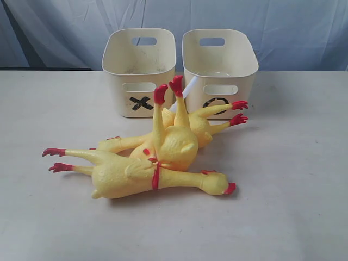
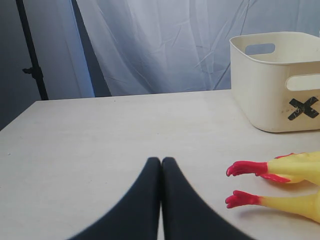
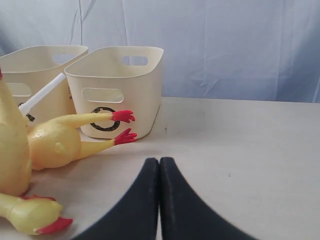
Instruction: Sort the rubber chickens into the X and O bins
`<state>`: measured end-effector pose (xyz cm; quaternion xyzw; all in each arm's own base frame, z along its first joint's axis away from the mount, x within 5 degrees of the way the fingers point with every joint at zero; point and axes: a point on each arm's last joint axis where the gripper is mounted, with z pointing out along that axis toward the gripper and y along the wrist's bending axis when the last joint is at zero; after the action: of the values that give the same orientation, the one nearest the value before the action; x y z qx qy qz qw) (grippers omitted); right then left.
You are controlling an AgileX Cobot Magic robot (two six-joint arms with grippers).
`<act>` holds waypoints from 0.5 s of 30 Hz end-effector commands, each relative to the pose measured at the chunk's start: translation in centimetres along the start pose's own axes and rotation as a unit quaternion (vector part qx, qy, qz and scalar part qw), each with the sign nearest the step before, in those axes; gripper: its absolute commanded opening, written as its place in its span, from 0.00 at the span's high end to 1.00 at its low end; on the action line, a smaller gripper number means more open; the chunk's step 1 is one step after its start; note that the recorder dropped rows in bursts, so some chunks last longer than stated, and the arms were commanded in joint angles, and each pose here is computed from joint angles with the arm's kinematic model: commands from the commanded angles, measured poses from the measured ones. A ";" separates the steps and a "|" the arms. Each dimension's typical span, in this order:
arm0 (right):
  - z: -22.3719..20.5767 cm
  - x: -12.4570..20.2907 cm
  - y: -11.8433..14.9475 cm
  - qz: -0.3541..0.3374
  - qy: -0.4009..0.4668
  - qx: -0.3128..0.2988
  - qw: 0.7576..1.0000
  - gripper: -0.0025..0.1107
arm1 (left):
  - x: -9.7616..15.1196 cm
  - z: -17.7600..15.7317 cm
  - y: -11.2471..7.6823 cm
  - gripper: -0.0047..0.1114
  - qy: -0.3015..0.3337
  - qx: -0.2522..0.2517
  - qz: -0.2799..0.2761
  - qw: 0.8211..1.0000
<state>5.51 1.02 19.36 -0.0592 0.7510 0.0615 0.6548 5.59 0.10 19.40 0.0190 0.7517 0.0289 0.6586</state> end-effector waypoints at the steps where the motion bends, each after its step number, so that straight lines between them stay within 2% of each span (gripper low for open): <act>1: 0.0 -0.1 0.0 0.000 -0.009 0.002 1.000 0.99 | 0.0 0.0 0.0 0.96 -0.006 0.000 -0.003 1.000; 8: 0.0 -0.1 0.0 0.000 -0.009 0.002 1.000 0.99 | 0.0 0.0 0.0 0.96 -0.006 0.000 -0.003 1.000; 11: -0.1 -0.6 0.0 0.004 -0.036 0.003 0.999 0.99 | 0.0 0.0 0.0 0.96 -0.006 0.000 -0.003 1.000; 15: -0.1 -0.9 0.1 0.094 -0.054 -0.011 0.994 0.99 | 0.0 0.0 0.0 0.96 -0.006 0.000 -0.003 1.000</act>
<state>5.55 1.12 19.99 -0.0239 0.7294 0.1017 0.6761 5.59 0.10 19.40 0.0190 0.7517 0.0289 0.6586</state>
